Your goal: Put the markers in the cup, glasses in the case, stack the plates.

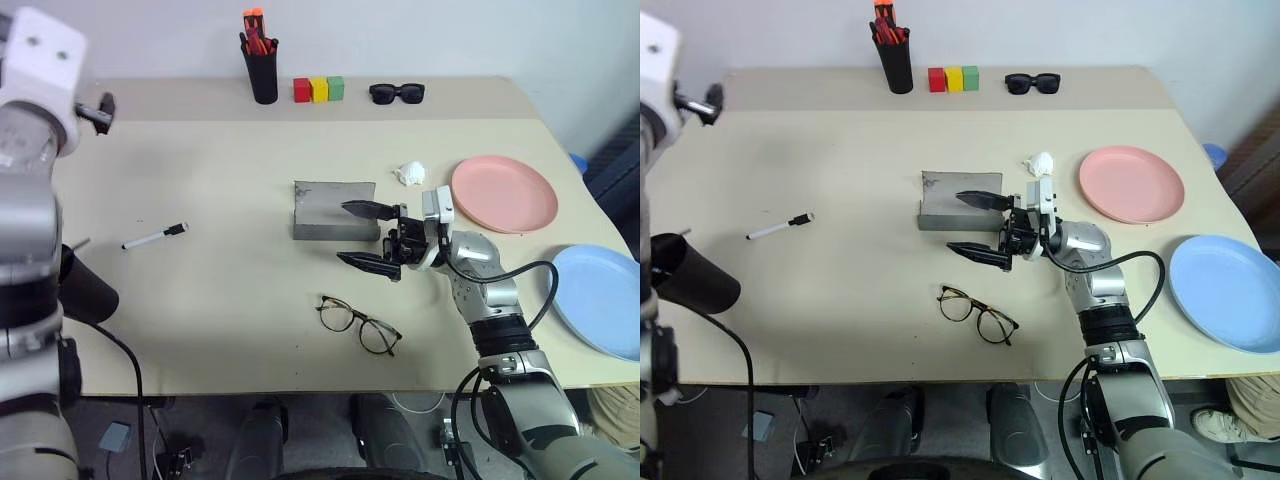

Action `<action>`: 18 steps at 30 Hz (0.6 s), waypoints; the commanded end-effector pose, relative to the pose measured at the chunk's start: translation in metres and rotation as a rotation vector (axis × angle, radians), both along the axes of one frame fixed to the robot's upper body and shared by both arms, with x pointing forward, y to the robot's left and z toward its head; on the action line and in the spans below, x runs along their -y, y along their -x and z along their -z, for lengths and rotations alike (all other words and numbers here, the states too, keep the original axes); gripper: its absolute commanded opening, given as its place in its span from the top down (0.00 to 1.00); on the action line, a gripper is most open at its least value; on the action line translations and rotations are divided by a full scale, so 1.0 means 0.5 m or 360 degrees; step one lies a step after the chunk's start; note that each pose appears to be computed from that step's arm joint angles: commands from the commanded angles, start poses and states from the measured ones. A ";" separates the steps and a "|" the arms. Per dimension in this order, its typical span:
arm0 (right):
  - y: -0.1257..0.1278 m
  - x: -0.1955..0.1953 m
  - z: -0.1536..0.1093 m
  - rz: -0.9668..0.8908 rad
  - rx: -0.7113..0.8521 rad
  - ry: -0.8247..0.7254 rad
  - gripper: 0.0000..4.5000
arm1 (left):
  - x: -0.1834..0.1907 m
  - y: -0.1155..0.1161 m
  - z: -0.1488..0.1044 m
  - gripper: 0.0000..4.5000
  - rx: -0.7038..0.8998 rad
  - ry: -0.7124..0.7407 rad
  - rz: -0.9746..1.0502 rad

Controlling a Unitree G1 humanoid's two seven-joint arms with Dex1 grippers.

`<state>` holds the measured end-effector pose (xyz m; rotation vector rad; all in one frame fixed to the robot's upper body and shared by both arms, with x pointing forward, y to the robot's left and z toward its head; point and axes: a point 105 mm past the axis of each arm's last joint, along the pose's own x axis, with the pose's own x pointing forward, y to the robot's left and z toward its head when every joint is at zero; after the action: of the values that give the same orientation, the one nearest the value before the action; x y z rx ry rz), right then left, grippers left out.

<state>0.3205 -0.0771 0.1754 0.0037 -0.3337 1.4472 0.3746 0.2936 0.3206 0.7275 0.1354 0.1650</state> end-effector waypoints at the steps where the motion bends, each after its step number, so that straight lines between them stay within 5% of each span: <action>1: 0.003 -0.015 -0.036 -0.0018 0.0096 -0.0019 0.00 | 0.005 -0.030 -0.005 0.02 -0.0228 -0.0122 0.0125; 9: 0.004 -0.015 -0.048 0.0015 0.0105 -0.0012 0.00 | 0.058 -0.079 -0.015 0.02 -0.0791 -0.0298 0.0437; 18: 0.005 -0.007 -0.038 0.0049 0.0100 -0.0005 0.00 | 0.038 -0.062 0.036 0.02 -0.1424 -0.0626 0.0518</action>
<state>0.3221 -0.0730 0.1847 -0.0080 -0.3345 1.4176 0.4103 0.2655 0.2918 1.0929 0.8223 -0.4934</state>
